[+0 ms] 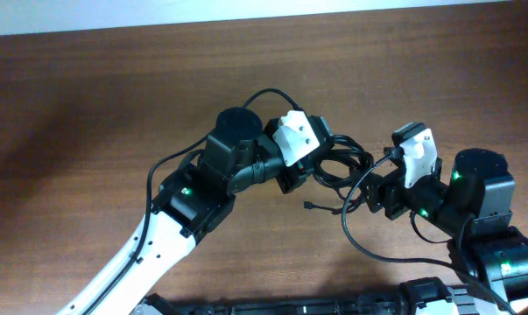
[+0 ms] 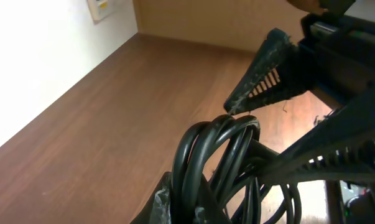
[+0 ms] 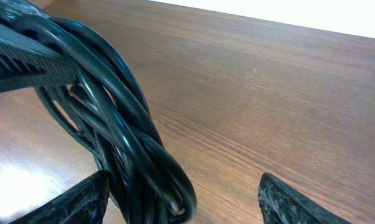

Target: Untangle cables

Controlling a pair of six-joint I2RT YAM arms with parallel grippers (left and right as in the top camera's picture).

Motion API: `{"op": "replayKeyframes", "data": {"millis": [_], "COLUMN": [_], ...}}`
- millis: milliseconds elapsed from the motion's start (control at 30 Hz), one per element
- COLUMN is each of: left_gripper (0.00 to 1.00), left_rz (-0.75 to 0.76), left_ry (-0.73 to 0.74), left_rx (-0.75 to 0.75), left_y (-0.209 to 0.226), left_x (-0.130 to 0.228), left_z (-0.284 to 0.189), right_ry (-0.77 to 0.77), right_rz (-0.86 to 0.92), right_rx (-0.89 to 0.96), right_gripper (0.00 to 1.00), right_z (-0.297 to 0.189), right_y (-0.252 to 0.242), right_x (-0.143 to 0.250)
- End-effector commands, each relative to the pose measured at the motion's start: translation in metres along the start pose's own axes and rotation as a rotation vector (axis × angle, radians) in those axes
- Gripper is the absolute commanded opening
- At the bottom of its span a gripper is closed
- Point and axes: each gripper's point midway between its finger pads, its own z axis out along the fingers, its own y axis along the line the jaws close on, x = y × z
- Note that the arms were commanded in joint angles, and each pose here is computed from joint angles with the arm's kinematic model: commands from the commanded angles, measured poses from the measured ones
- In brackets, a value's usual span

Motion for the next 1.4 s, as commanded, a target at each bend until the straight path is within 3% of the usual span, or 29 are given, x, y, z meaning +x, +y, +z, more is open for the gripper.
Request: {"op": "replayKeyframes", "data": {"millis": [0,133,200,267,667,700,767,800,900,1067,1167,1267,1333,1367], "left_gripper": [0.00,0.00,0.00,0.00,0.00,0.00,0.00,0.00,0.00,0.00,0.00,0.00,0.00,0.05], "left_rz": [0.036,0.032,0.031,0.031,0.032,0.032,0.031,0.031,0.025,0.013,0.015,0.021,0.025,0.025], "left_ry": [-0.051,-0.049,-0.052,-0.052,-0.053,-0.053,-0.052,-0.052,-0.042,-0.024,-0.030,-0.045,-0.052,-0.052], "left_rx": [0.037,0.070,0.083,0.083,0.083,0.083,0.083,0.083,0.086,0.099,0.107,0.133,0.129,0.129], "left_y": [-0.008,-0.014,-0.016,-0.016,-0.016,-0.016,-0.016,-0.016,-0.016,-0.019,-0.020,-0.025,-0.024,-0.024], "left_x": [-0.019,-0.018,-0.018,-0.018,-0.018,-0.018,-0.018,-0.018,-0.015,-0.011,-0.012,-0.015,-0.017,-0.017], "left_z": [-0.010,-0.011,-0.011,-0.011,-0.011,-0.011,-0.011,-0.011,-0.011,-0.011,-0.011,-0.012,-0.012,-0.012], "right_ry": [-0.029,-0.031,-0.034,-0.036,-0.067,-0.068,-0.069,-0.074,-0.098,-0.106,-0.103,-0.106,-0.105,-0.105], "right_rz": [-0.037,-0.049,-0.050,-0.051,-0.065,-0.065,-0.066,-0.069,-0.081,-0.085,-0.085,-0.086,-0.085,-0.085], "right_rx": [-0.023,-0.023,-0.022,-0.022,-0.080,-0.080,-0.079,-0.078,-0.075,-0.075,-0.080,-0.098,-0.099,-0.098], "right_gripper": [0.72,0.55,0.18,0.04,0.04,0.09,0.35,0.42,0.49,0.45,0.29,0.19,0.06,0.04], "right_z": [-0.005,-0.005,-0.005,-0.005,-0.006,-0.006,-0.006,-0.006,-0.007,-0.007,-0.007,-0.007,-0.007,-0.007], "right_y": [0.005,0.005,0.005,0.005,0.015,0.015,0.015,0.015,0.014,0.014,0.015,0.018,0.018,0.018], "right_x": [-0.009,-0.010,-0.010,-0.011,-0.018,-0.018,-0.018,-0.020,-0.026,-0.028,-0.027,-0.027,-0.027,-0.027]}}
